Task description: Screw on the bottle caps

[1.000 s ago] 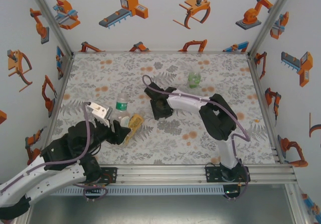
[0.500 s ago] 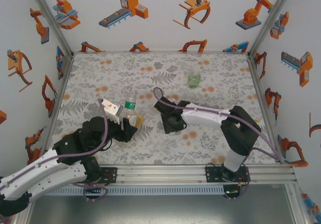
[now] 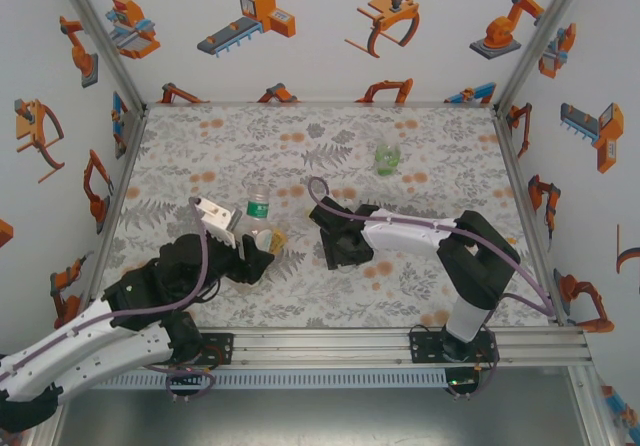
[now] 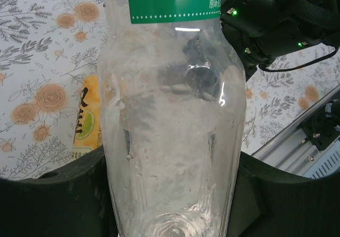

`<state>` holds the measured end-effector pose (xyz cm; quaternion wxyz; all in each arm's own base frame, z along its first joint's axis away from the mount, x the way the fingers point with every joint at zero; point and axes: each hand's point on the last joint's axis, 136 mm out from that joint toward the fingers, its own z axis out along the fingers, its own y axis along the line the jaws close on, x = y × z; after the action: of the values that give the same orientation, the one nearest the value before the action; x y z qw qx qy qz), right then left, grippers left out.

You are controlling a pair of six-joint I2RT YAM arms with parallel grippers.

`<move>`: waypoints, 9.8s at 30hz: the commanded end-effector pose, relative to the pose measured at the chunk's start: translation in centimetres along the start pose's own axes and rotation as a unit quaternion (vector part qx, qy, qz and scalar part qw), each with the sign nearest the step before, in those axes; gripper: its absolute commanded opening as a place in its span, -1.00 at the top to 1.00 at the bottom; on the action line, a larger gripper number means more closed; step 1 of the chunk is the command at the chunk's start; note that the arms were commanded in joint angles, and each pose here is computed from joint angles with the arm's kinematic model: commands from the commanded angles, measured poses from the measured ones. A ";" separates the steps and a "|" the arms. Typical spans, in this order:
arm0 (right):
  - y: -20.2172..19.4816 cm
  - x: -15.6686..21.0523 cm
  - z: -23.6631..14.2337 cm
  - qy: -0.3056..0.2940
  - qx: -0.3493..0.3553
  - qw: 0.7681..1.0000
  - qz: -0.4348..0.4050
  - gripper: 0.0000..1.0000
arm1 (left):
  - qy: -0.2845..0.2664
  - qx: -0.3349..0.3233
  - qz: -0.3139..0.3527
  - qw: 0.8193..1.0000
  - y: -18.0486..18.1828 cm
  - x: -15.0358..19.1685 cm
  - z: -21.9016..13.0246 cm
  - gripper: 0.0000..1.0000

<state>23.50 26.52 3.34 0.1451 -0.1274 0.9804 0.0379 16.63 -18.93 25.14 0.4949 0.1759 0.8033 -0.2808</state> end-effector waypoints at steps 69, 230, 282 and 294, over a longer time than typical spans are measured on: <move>2.4 -1.5 0.6 -0.003 -0.159 0.980 0.119 0.50 | 0.001 -0.008 -0.018 1.000 0.5 0.6 0.3 0.71; 5.3 5.9 -36.3 -0.385 -0.442 0.677 -0.444 0.74 | 0.131 0.360 0.398 0.834 -14.0 3.8 -1.9 0.59; 6.4 5.6 -34.5 -0.334 -0.477 0.712 -0.391 1.00 | 0.106 0.352 0.399 0.840 -14.1 3.0 -1.7 0.61; 5.8 3.8 -33.1 -0.254 -0.489 0.809 -0.203 1.00 | 0.107 0.349 0.397 0.842 -14.0 3.0 -1.6 0.63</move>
<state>8.09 27.04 34.63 0.3425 -0.4458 0.6597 0.4987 6.33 -27.94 24.79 0.3437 0.6758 0.5870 -0.2839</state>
